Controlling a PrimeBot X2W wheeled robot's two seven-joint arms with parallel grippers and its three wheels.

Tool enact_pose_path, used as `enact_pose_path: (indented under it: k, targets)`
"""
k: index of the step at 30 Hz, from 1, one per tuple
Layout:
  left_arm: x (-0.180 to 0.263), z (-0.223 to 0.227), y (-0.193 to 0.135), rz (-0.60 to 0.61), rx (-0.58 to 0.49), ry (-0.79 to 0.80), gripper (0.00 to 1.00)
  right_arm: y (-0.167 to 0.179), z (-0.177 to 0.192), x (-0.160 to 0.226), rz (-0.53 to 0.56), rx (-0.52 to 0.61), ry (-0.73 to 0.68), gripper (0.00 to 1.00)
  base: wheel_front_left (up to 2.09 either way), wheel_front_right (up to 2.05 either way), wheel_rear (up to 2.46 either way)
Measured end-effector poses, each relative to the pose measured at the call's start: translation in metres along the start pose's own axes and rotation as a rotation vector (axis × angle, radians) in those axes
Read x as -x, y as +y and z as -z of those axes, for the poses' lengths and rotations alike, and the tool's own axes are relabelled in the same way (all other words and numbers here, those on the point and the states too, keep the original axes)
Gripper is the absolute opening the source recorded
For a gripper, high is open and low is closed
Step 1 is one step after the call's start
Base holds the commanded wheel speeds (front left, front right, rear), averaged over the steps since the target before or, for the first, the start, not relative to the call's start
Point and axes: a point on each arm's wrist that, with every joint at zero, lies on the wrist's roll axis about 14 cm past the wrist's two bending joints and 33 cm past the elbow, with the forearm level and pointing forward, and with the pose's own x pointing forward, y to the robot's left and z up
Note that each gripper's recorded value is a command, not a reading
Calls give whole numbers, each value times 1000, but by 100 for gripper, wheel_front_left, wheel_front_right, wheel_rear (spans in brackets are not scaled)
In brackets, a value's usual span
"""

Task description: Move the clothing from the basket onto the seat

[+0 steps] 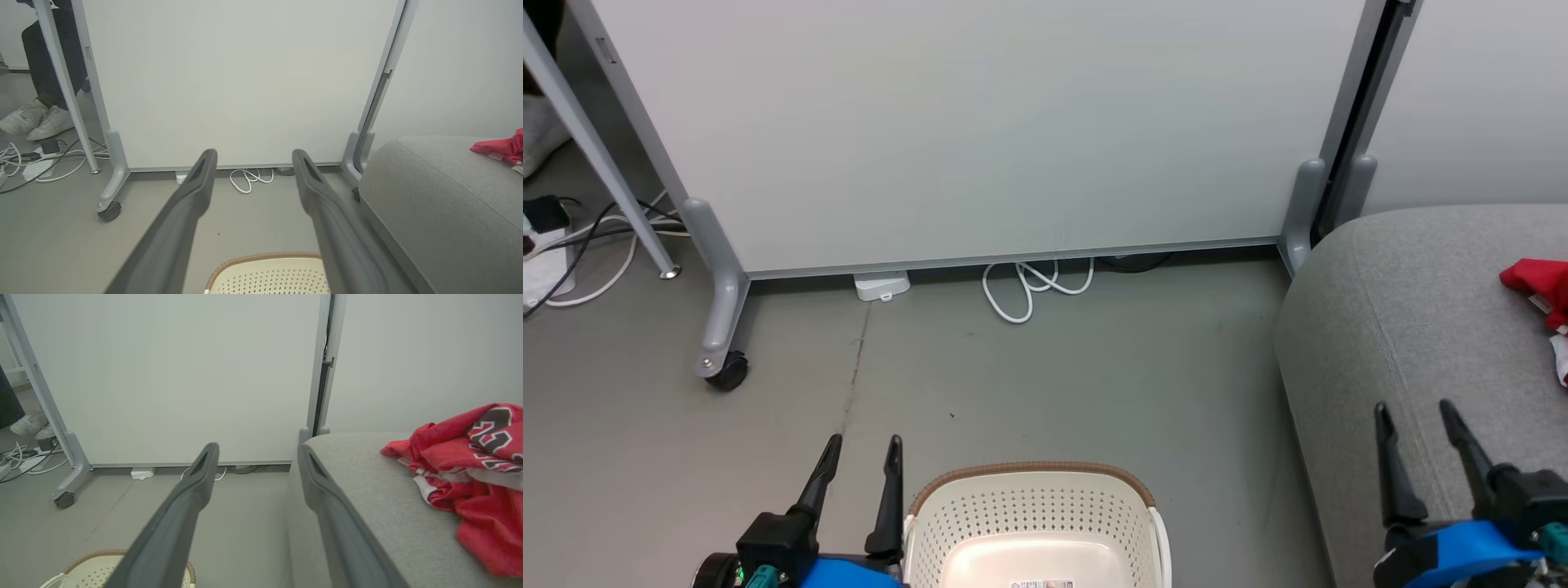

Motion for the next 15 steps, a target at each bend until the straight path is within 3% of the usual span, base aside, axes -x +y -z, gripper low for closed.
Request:
enact_pose_path:
  k: [6, 15]
  targets:
    - [9, 5, 16, -48, -2, 15, 100, 25, 9, 11, -68, -12, 28, 100, 0, 0, 0]
    - [11, 6, 25, -67, -15, 22, 100, 32, 23, 22, -83, -67, 61, 100, 0, 0, 0]
